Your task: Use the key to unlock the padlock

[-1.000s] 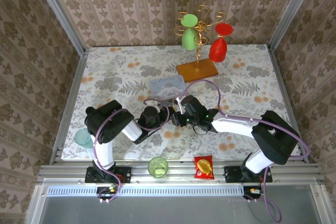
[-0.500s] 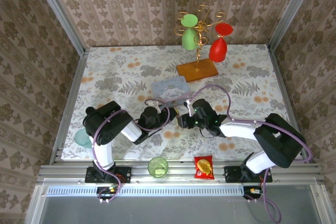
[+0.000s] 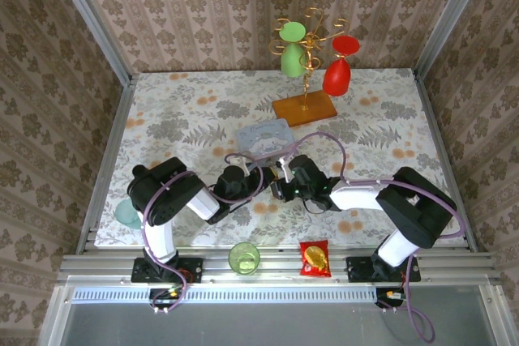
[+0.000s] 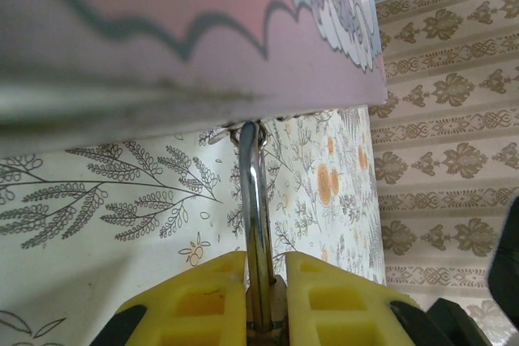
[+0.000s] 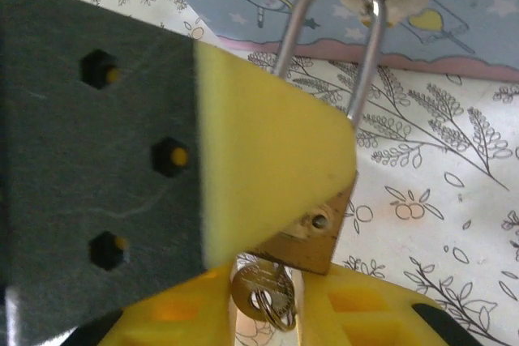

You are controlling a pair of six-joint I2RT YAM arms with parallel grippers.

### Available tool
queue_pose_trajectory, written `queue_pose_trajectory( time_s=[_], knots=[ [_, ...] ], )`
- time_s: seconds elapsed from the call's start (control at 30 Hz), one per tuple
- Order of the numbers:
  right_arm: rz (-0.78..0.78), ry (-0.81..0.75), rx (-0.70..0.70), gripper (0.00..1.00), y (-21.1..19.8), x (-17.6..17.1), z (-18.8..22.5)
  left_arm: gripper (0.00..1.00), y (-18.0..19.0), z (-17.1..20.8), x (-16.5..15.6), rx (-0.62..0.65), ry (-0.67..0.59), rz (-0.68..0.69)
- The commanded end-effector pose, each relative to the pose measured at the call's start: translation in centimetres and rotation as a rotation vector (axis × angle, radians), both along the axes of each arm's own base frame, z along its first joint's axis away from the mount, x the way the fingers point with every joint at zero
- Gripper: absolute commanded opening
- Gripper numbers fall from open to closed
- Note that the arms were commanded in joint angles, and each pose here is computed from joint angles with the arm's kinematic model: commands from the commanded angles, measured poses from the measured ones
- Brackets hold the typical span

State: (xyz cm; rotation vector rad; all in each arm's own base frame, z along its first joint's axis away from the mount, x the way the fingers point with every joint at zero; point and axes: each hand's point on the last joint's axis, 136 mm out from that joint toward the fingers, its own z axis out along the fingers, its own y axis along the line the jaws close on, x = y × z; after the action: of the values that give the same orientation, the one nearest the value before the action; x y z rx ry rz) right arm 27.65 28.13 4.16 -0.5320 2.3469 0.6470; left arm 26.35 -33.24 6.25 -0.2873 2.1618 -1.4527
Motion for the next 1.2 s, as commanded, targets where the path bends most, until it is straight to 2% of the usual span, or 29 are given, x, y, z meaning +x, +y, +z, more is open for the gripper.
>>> queue_pose_trajectory(
  time_s=[0.0, 0.1, 0.2, 0.37, 0.47, 0.63, 0.7, 0.83, 0.9, 1.03, 1.17],
  knots=[
    [-0.074, -0.103, -0.147, 0.29, -1.6, 1.9, 0.2, 0.00, -0.7, 3.4, -0.3, -0.097, -0.059, -0.027],
    [-0.079, -0.125, -0.223, 0.39, -2.1, 1.7, -0.6, 0.00, -0.7, 3.7, -0.3, -0.102, -0.065, -0.025],
    [-0.086, -0.200, -0.334, 0.39, -2.1, 1.7, -0.7, 0.00, -0.7, 3.7, -0.4, -0.106, -0.060, -0.028],
    [-0.093, -0.334, -0.492, 0.31, -1.2, 2.5, -0.3, 0.00, -1.0, 3.7, -0.7, -0.113, -0.047, -0.037],
    [-0.108, -0.334, -0.473, 0.25, -0.5, 2.6, -0.2, 0.00, -0.9, 3.5, -0.9, -0.111, -0.043, -0.040],
    [-0.089, -0.277, -0.285, 0.15, 0.6, 1.5, 0.3, 0.00, -0.7, 2.9, -0.9, -0.099, -0.034, -0.035],
    [-0.043, -0.227, -0.143, 0.14, 1.3, 0.3, 0.6, 0.00, -0.7, 2.7, -0.9, -0.096, -0.029, -0.041],
    [0.017, -0.080, 0.195, 0.13, 1.6, -1.5, 1.4, 0.11, -0.7, 2.7, -0.9, -0.096, -0.035, -0.058],
    [0.043, -0.034, 0.294, 0.13, 1.5, -2.2, 1.7, 0.13, -0.2, 2.6, -0.7, -0.076, -0.050, -0.048],
    [0.085, 0.008, 0.334, 0.12, 1.8, -3.3, 1.5, 0.15, 0.5, 1.0, 0.0, 0.008, -0.050, -0.047],
    [0.081, 0.038, 0.394, 0.12, 1.4, -3.6, 1.4, 0.19, 0.8, -0.3, 0.3, 0.036, -0.041, -0.037]
  ],
)
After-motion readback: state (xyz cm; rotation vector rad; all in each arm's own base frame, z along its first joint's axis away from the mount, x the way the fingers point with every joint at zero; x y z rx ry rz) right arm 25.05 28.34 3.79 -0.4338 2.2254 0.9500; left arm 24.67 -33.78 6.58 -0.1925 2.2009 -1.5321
